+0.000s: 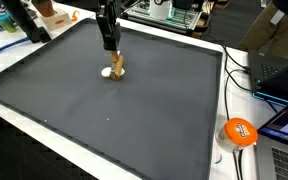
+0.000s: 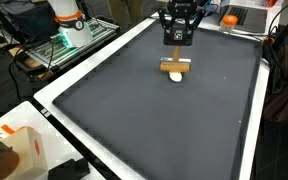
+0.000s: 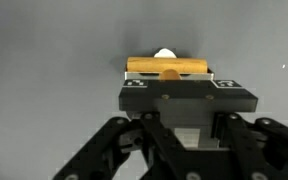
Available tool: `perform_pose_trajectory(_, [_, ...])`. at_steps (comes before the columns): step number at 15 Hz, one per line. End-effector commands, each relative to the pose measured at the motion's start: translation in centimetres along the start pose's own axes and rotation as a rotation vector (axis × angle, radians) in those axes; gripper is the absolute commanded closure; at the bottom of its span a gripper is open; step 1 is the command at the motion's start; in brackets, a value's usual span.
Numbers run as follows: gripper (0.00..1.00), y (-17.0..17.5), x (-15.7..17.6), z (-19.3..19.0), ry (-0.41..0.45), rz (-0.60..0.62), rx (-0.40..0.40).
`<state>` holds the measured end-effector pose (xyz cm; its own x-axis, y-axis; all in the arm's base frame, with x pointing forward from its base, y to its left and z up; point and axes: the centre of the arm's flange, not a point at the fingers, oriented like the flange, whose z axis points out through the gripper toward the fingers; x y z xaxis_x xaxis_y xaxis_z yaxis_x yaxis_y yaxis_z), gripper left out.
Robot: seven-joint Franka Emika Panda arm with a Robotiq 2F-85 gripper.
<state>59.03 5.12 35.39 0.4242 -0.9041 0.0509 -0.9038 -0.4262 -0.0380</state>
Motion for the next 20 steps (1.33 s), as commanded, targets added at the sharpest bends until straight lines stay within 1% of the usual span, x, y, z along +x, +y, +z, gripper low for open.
perform_pose_trajectory(1, [0.78, 0.0, -1.7, 3.3, -0.032, -0.065, -0.077])
perform_pose_trajectory(7, [0.78, -0.2, -2.0, 3.8, -0.055, -0.103, -0.088])
perform_pose_trajectory(11, [0.78, -0.2, -2.6, 4.1, -0.119, -0.179, -0.112])
perform_pose_trajectory(13, [0.78, -0.1, -3.0, 5.0, -0.145, -0.191, -0.126])
perform_pose_trajectory(15, [0.78, -0.4, -2.6, 4.4, -0.1, -0.165, -0.101])
perform_pose_trajectory(16, [0.78, -0.3, -2.3, 4.0, -0.094, -0.164, -0.098])
perform_pose_trajectory(17, [0.78, -0.3, -1.8, 2.8, -0.097, -0.167, -0.088])
perform_pose_trajectory(18, [0.78, 0.1, -1.3, 1.3, -0.077, -0.163, -0.051])
perform_pose_trajectory(19, [0.78, 0.2, -0.8, 0.5, -0.064, -0.164, -0.036])
perform_pose_trajectory(20, [0.78, 0.2, -0.4, 0.2, -0.045, -0.176, -0.042])
